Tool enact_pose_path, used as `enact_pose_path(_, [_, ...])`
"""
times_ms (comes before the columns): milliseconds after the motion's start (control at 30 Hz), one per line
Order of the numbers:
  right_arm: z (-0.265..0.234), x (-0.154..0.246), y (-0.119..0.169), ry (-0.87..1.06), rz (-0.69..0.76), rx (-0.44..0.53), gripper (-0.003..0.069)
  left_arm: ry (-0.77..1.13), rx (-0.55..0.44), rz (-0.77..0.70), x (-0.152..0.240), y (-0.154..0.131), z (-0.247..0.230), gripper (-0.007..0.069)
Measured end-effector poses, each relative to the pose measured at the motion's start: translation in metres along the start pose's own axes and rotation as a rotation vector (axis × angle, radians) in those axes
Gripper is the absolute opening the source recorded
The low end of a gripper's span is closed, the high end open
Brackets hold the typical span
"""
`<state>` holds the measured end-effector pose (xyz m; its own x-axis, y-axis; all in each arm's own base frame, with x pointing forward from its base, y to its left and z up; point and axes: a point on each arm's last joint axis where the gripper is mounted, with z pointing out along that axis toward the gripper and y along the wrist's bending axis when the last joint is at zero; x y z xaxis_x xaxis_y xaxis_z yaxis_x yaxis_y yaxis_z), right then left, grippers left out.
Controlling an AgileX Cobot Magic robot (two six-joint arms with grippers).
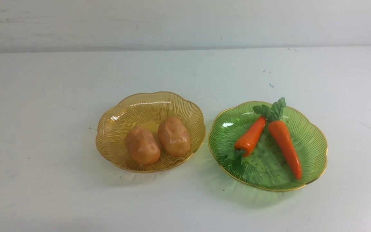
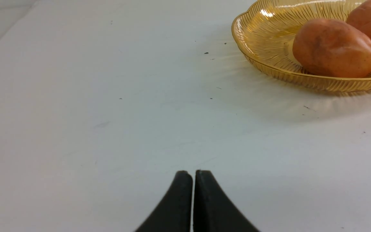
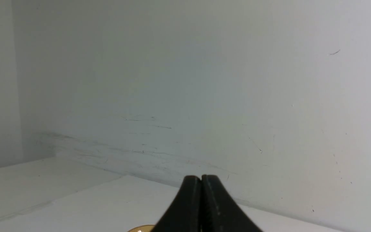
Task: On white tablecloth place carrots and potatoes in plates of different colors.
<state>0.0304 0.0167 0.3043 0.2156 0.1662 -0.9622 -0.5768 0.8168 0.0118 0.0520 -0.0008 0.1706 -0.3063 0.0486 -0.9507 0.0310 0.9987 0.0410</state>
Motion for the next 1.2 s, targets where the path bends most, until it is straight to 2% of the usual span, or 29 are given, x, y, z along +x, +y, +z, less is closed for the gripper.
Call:
enact_pose_path(67, [0.0, 0.0, 0.0, 0.002, 0.008, 0.014, -0.0015, 0.0, 0.0, 0.0, 0.0, 0.0, 0.0, -0.0002])
enact_pose_path(200, [0.0, 0.002, 0.002, 0.018, 0.063, -0.025, -0.0015, 0.0, 0.0, 0.0, 0.0, 0.0, 0.0, -0.0002])
enact_pose_path(533, [-0.002, 0.005, 0.007, 0.04, 0.023, -0.074, -0.0015, 0.0, 0.0, 0.0, 0.0, 0.0, 0.0, -0.0002])
enact_pose_path(600, [-0.005, 0.014, 0.005, 0.052, 0.004, -0.009, -0.0015, 0.0, 0.0, 0.0, 0.0, 0.0, 0.0, -0.0002])
enact_pose_path(633, [-0.005, 0.022, 0.002, 0.072, -0.014, 0.057, -0.0015, 0.0, 0.0, 0.0, 0.0, 0.0, 0.0, -0.0002])
enact_pose_path(800, [-0.009, 0.086, -0.014, 0.303, -0.078, 0.332, -0.0015, 0.001, 0.0, 0.0, 0.0, 0.0, 0.0, -0.0002])
enact_pose_path(900, [-0.019, 0.121, -0.022, 0.454, -0.061, 0.474, -0.0015, 0.001, 0.0, 0.0, 0.0, 0.0, 0.0, -0.0002])
enact_pose_path(1000, [-0.022, 0.125, -0.025, 0.492, -0.054, 0.535, -0.0015, 0.001, 0.0, 0.0, 0.0, 0.0, 0.0, -0.0002])
enact_pose_path(1200, [-0.022, 0.125, -0.025, 0.492, -0.054, 0.541, -0.0015, 0.001, 0.0, 0.0, 0.0, 0.0, 0.0, -0.0002])
